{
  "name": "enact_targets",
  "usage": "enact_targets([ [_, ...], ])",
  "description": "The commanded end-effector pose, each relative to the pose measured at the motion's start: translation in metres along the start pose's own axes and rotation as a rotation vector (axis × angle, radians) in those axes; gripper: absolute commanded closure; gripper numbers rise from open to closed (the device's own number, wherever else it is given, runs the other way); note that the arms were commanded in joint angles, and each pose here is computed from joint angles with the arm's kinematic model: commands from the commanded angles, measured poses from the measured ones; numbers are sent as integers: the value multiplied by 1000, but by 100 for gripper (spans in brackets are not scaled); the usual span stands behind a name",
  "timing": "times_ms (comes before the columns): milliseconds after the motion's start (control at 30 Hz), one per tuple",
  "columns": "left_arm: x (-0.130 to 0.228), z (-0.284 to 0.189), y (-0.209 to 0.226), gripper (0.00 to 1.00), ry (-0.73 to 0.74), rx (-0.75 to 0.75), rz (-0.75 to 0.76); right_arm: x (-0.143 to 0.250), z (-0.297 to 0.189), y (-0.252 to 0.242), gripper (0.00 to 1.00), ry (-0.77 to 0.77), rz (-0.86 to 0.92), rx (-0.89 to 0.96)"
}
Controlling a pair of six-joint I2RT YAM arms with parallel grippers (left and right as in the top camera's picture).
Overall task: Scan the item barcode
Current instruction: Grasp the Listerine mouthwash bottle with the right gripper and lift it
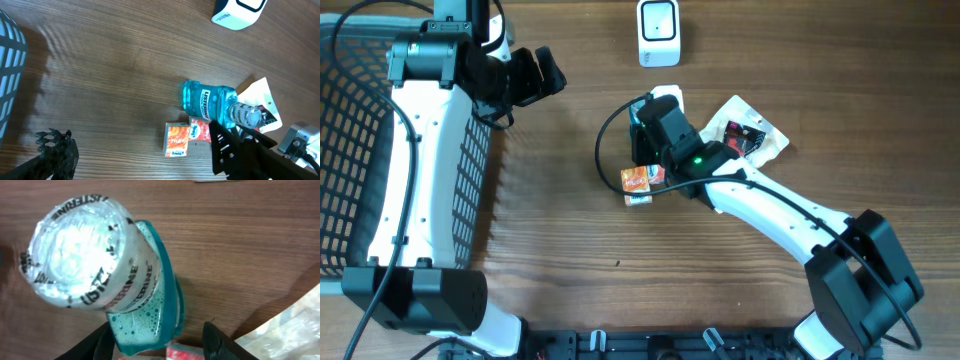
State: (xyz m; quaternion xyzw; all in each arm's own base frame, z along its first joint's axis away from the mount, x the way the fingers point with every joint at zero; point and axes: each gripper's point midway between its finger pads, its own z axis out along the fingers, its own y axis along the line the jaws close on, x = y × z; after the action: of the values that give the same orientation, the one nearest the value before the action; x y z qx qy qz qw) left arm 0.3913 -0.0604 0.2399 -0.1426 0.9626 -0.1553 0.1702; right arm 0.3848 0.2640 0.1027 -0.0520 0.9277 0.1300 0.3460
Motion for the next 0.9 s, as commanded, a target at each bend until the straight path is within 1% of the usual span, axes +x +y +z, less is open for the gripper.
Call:
enact_targets([
  [0,2,6,3,0,17,-13,-4,-17,1,-19,41,-41,-12,56],
  [133,2,6,3,0,17,-13,-4,-19,2,-22,37,-41,-26,58],
  [300,2,6,3,0,17,-14,-4,-20,1,-9,31,-28,-65,-10],
  [433,2,7,3,0,18,-14,-4,-20,0,-9,30,-26,-52,-12],
  [667,2,7,4,0,17,-22,2,-38,-14,-2,24,-69,-43,-32],
  [733,-1,8,10,0,5,-53,2,-39,-18,-3,22,-48,14,-27],
  [867,-3,10,14,0,-4,-75,-7,-51,-39,14,20,73,177,-143],
])
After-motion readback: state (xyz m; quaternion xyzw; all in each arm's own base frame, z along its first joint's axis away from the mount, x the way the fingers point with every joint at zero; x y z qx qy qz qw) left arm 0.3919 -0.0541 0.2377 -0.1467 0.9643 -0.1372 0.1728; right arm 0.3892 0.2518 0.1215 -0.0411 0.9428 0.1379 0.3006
